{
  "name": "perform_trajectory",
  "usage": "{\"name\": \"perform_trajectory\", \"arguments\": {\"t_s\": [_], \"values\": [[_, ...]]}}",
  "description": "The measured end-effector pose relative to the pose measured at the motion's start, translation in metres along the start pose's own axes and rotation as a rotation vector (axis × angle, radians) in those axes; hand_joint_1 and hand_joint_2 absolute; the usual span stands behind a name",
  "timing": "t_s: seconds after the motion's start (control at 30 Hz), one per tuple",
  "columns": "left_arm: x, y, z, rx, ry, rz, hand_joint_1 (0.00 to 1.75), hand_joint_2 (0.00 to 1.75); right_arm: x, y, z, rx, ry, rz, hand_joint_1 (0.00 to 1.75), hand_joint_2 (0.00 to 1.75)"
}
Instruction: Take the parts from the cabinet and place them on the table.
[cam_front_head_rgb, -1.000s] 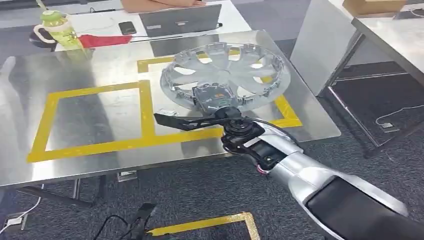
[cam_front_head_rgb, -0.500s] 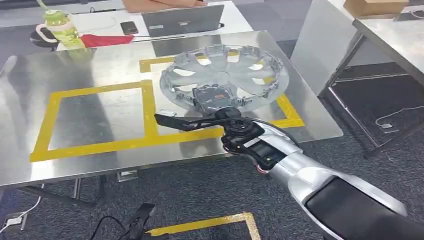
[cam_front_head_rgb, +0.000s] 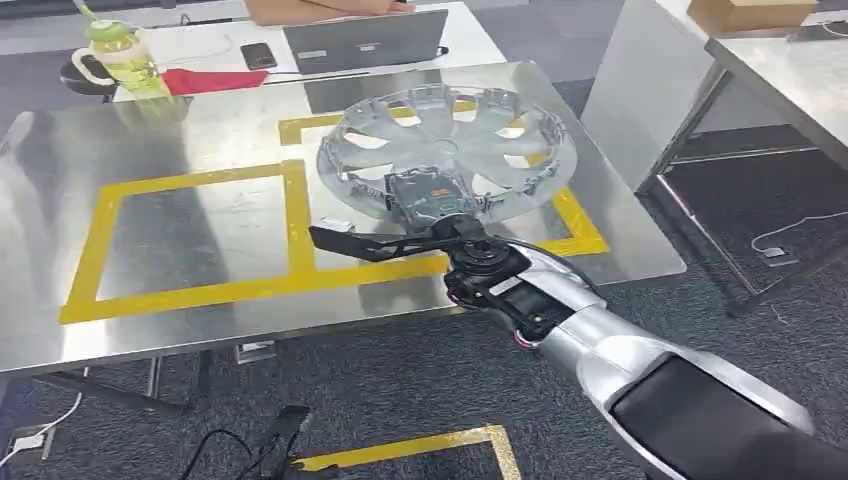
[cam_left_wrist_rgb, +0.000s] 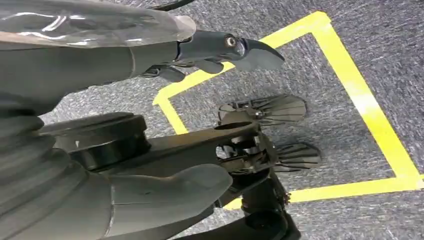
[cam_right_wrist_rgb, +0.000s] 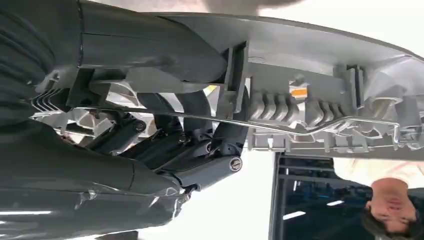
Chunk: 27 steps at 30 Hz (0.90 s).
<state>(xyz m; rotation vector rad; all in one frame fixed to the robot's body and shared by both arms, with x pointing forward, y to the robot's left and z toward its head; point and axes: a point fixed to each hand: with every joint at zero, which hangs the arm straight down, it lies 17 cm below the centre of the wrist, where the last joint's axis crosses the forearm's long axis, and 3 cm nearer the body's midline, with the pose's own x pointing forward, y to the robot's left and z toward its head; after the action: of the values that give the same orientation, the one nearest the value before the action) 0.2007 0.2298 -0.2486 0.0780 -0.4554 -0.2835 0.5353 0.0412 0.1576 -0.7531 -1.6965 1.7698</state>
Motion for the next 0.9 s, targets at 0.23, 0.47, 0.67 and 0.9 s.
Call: {"name": "perform_trajectory", "arguments": {"t_s": [0.23,0.47,0.67,0.9], "values": [[0.0,0.0,0.0,0.0,-0.002,0.0,0.0,1.75,0.002,-0.012,-0.002,-0.056,-0.004,-0.044,1.75,1.75],[0.0,0.0,0.0,0.0,-0.003,0.0,0.0,1.75,0.004,-0.022,-0.005,-0.096,0.006,-0.091,1.75,1.75],[0.002,-0.002,0.0,-0.003,-0.009,-0.004,0.0,1.75,0.007,-0.03,-0.006,-0.129,0.002,-0.111,1.75,1.75],[0.003,-0.002,0.0,-0.003,-0.012,-0.004,0.0,1.75,0.006,-0.034,-0.007,-0.146,0.006,-0.129,1.75,1.75]]}}
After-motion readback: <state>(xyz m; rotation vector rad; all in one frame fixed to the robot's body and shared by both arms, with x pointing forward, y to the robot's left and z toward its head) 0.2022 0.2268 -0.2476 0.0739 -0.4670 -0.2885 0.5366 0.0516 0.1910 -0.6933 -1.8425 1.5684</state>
